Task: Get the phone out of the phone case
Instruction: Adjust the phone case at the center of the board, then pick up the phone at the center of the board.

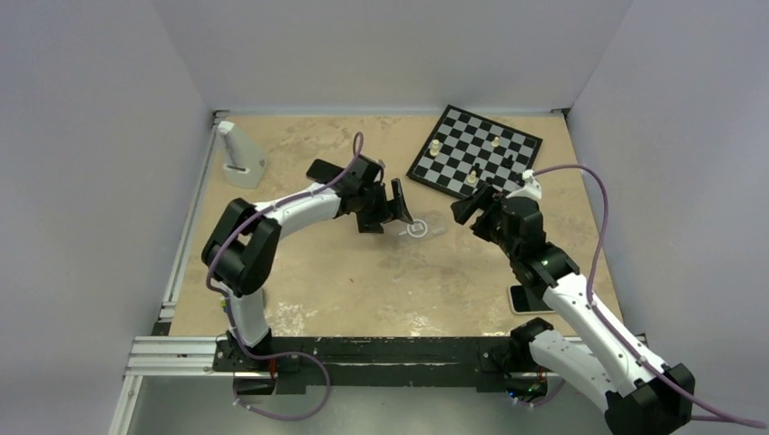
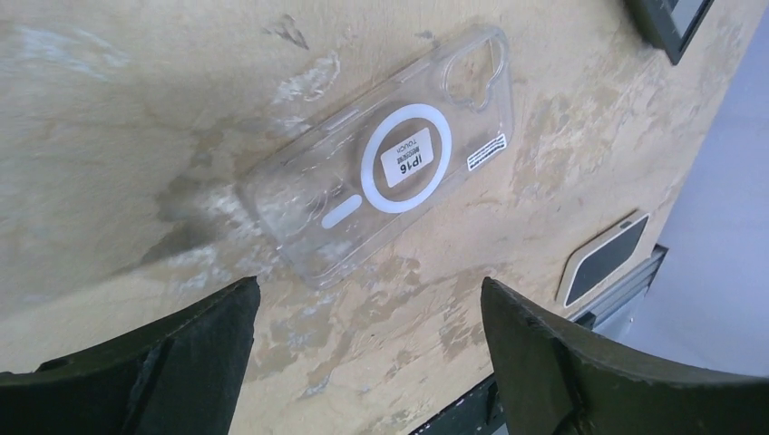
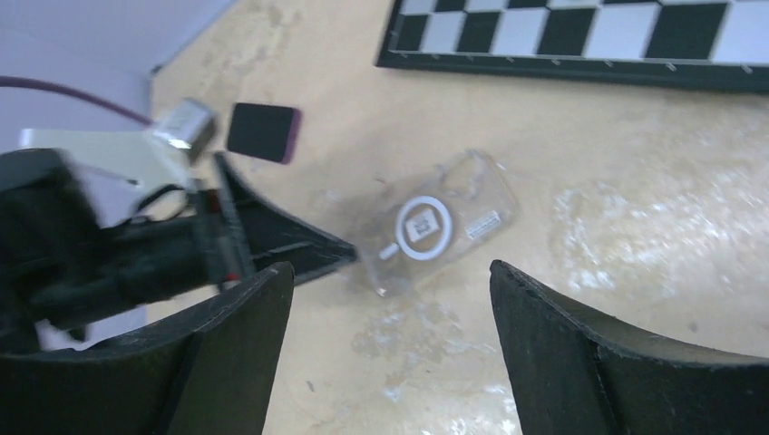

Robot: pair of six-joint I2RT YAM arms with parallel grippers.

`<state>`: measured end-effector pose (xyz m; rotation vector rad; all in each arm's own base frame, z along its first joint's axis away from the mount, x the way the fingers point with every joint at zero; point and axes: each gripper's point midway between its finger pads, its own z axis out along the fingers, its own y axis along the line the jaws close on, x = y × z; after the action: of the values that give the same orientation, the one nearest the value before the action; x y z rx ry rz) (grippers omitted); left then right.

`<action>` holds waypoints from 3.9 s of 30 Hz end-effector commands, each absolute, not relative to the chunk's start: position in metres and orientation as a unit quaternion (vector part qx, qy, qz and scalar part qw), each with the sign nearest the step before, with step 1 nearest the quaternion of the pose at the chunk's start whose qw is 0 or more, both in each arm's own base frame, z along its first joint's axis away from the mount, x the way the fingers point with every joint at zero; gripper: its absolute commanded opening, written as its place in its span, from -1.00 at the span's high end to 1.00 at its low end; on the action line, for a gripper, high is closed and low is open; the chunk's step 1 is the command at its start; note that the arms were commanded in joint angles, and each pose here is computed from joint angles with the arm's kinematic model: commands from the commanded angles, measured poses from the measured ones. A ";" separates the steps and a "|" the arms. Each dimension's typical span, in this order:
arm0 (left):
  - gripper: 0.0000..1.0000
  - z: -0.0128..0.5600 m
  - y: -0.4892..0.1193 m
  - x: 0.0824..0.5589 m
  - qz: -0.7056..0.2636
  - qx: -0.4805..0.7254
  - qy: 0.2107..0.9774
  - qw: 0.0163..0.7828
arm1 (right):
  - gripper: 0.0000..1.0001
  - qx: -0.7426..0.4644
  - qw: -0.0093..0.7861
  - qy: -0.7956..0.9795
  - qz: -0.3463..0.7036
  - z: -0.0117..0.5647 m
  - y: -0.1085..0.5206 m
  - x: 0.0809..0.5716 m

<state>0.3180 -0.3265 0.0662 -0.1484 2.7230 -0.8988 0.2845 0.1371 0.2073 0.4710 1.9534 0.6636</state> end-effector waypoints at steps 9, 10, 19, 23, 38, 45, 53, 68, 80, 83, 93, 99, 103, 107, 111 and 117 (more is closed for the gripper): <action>-0.88 0.210 -0.283 0.300 -0.349 0.017 0.889 0.296 | -0.70 0.401 0.400 0.819 0.090 0.130 0.046 0.264; -0.88 0.219 -0.283 0.298 -0.354 0.030 0.884 0.303 | -0.70 0.422 0.394 0.812 0.081 0.126 0.036 0.262; -0.98 0.251 -0.278 0.286 -0.362 0.095 0.858 0.352 | -0.97 0.648 0.303 0.697 -0.058 0.097 -0.058 0.201; -0.99 0.253 -0.281 0.273 -0.392 0.099 0.846 0.348 | -0.96 0.707 0.272 0.648 -0.074 0.081 -0.079 0.174; -1.00 0.272 -0.287 0.258 -0.438 0.104 0.826 0.340 | -0.97 0.726 0.165 0.662 -0.086 0.023 -0.101 0.165; -1.00 0.275 -0.288 0.256 -0.446 0.103 0.823 0.337 | -0.90 0.706 0.157 0.689 -0.053 0.015 -0.094 0.178; -1.00 0.276 -0.287 0.256 -0.448 0.102 0.822 0.336 | 0.02 0.634 0.018 0.772 -0.046 -0.034 -0.083 0.190; -1.00 0.272 -0.283 0.265 -0.456 0.086 0.823 0.327 | 0.72 0.537 0.047 0.841 -0.039 -0.035 -0.065 0.224; -1.00 0.274 -0.278 0.270 -0.458 0.076 0.822 0.330 | 0.12 0.471 0.156 0.867 0.056 -0.010 -0.043 0.263; -1.00 0.276 -0.278 0.269 -0.462 0.076 0.820 0.330 | -0.15 0.465 0.153 0.870 0.052 -0.012 -0.044 0.263; -1.00 0.278 -0.281 0.267 -0.477 0.082 0.813 0.324 | 0.43 0.421 0.218 0.874 0.105 0.006 -0.033 0.280; -1.00 0.279 -0.281 0.267 -0.476 0.095 0.807 0.336 | 1.00 0.383 0.265 0.868 0.171 0.036 -0.014 0.289; -1.00 0.278 -0.279 0.268 -0.466 0.106 0.808 0.344 | 1.00 0.362 0.298 0.852 0.232 0.061 0.004 0.293; -1.00 0.277 -0.277 0.270 -0.466 0.097 0.805 0.354 | 1.00 0.354 0.320 0.831 0.285 0.081 0.020 0.293; -1.00 0.278 -0.283 0.270 -0.485 0.099 0.790 0.361 | 1.00 0.350 0.332 0.809 0.337 0.091 0.036 0.289; -0.54 0.273 -0.284 0.273 -0.480 0.110 0.776 0.393 | 1.00 0.331 0.340 0.776 0.414 0.111 0.069 0.286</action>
<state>0.2679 -0.2816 0.2480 0.2345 2.1256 -1.2197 0.2689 0.0417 0.0641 0.9961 2.1579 0.8624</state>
